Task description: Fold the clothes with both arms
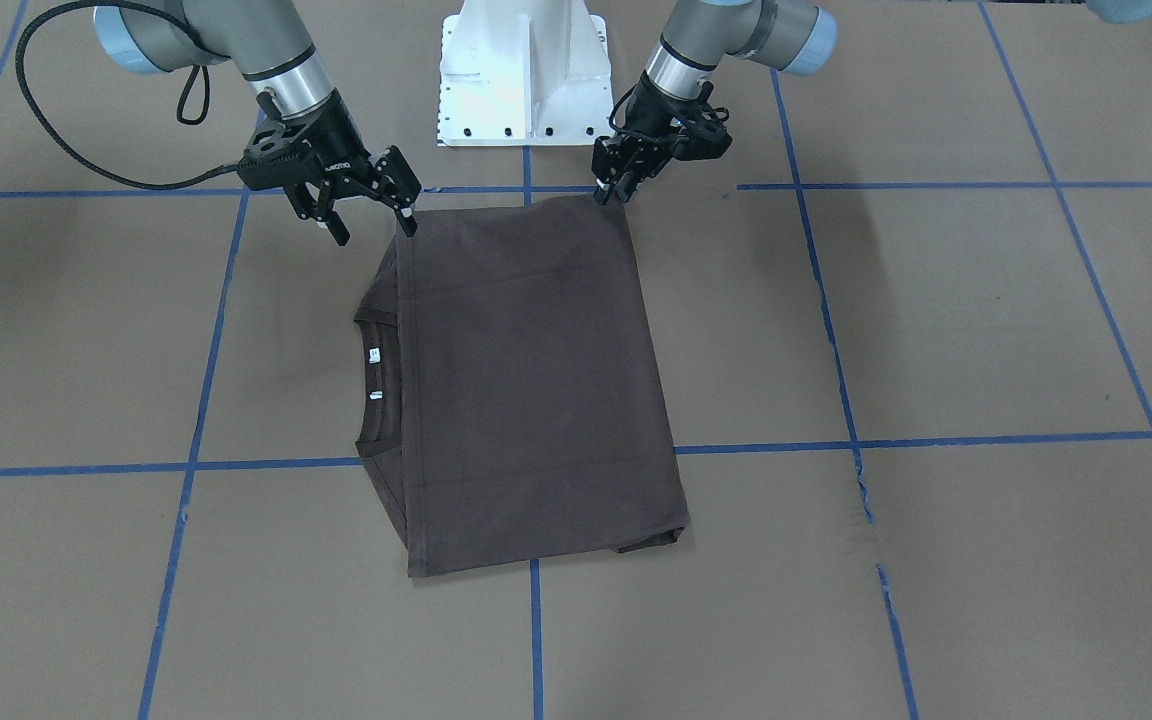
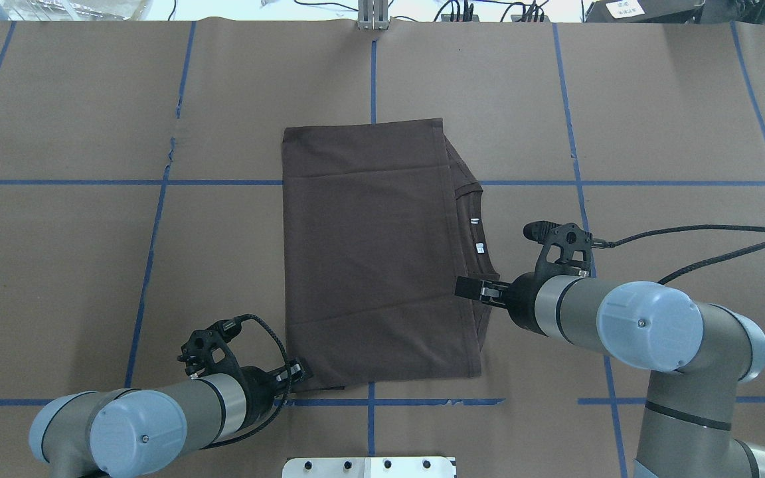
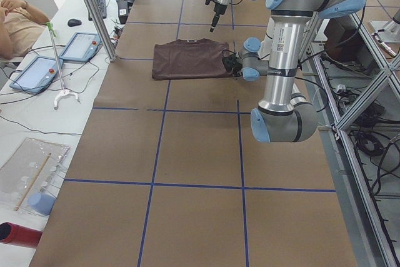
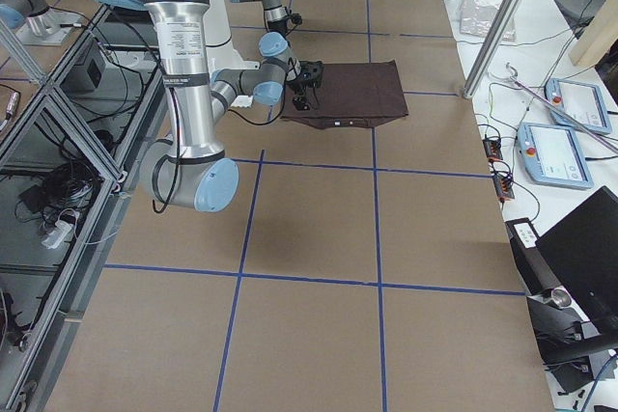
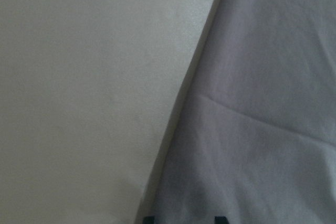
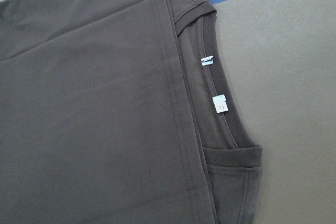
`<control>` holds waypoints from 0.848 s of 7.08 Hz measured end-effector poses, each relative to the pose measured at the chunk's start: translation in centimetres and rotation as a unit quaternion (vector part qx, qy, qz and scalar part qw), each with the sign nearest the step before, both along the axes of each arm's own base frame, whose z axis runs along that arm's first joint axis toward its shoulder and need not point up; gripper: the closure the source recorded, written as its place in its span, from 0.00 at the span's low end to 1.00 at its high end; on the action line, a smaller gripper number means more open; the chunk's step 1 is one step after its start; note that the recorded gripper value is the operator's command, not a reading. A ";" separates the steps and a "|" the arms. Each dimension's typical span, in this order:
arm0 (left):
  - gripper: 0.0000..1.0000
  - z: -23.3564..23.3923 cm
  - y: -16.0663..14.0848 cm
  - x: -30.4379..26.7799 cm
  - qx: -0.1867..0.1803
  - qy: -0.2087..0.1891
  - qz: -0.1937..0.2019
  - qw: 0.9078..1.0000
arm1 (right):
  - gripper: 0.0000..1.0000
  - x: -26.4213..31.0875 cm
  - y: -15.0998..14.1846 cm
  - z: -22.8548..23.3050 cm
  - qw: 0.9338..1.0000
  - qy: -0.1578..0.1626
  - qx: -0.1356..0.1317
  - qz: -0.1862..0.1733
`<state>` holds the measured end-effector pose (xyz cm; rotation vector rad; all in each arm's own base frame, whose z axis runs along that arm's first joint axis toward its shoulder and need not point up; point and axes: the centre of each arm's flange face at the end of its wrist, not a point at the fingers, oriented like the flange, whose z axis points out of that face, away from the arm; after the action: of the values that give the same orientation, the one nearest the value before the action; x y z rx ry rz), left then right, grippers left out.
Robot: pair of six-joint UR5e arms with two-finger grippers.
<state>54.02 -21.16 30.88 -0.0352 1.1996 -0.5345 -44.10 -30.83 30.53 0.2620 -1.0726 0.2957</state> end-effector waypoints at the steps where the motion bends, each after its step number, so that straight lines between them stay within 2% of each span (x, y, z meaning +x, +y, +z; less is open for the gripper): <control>1: 0.50 0.1 0.1 0.0 0.001 -0.001 0.001 1.000 | 0.00 0.0 0.0 0.0 1.000 0.001 0.000 0.000; 6: 0.46 0.2 1.0 0.5 0.003 -0.006 0.011 1.000 | 0.00 0.0 0.0 0.1 1.000 0.001 0.000 0.000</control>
<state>54.53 -20.15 31.13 -0.0409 1.1882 -0.5106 -44.09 -30.81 30.63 0.2622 -1.0702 0.2959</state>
